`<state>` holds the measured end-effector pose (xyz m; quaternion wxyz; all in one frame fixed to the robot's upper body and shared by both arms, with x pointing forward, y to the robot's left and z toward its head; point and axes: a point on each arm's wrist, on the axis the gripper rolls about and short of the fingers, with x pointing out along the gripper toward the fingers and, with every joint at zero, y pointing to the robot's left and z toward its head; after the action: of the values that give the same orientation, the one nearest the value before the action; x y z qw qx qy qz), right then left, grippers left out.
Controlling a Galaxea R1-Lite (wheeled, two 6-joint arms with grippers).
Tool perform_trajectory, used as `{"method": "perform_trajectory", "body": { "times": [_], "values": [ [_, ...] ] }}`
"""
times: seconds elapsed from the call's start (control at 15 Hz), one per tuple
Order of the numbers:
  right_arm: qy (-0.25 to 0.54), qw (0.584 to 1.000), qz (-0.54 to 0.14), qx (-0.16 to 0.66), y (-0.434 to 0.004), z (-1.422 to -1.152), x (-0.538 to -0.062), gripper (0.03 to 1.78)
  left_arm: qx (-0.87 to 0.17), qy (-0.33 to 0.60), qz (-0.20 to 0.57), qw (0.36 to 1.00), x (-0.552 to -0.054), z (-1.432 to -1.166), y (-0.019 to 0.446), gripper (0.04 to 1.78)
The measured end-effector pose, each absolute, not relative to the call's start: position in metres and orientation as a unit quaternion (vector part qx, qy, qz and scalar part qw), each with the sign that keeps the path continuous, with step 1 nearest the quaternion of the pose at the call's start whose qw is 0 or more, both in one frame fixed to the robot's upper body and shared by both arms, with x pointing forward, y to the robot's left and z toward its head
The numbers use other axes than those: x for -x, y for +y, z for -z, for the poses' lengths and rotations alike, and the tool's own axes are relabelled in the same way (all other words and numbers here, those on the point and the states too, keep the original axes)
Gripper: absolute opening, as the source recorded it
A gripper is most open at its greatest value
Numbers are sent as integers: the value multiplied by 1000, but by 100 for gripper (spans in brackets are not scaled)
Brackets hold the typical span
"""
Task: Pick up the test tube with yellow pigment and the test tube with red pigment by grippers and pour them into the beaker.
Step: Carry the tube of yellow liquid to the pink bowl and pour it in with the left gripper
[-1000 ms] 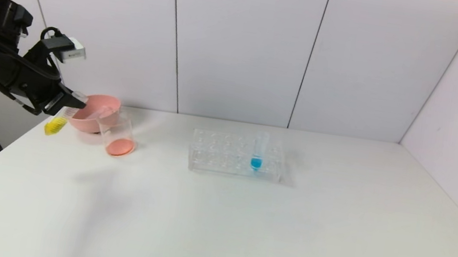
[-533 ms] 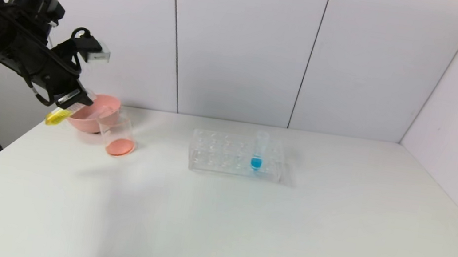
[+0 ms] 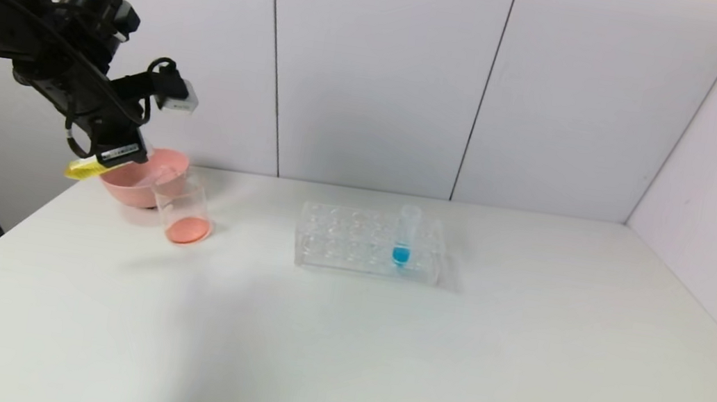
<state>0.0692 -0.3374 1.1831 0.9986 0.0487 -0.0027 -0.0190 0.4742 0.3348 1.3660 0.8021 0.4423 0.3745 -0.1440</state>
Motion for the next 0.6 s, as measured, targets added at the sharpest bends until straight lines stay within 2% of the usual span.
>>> {"method": "perform_trajectory", "body": {
  "times": [0.6],
  "values": [
    [-3, 999, 19, -49, -337, -1183, -69, 171, -519, 403, 122, 744, -479, -1358, 319, 42]
  ]
}}
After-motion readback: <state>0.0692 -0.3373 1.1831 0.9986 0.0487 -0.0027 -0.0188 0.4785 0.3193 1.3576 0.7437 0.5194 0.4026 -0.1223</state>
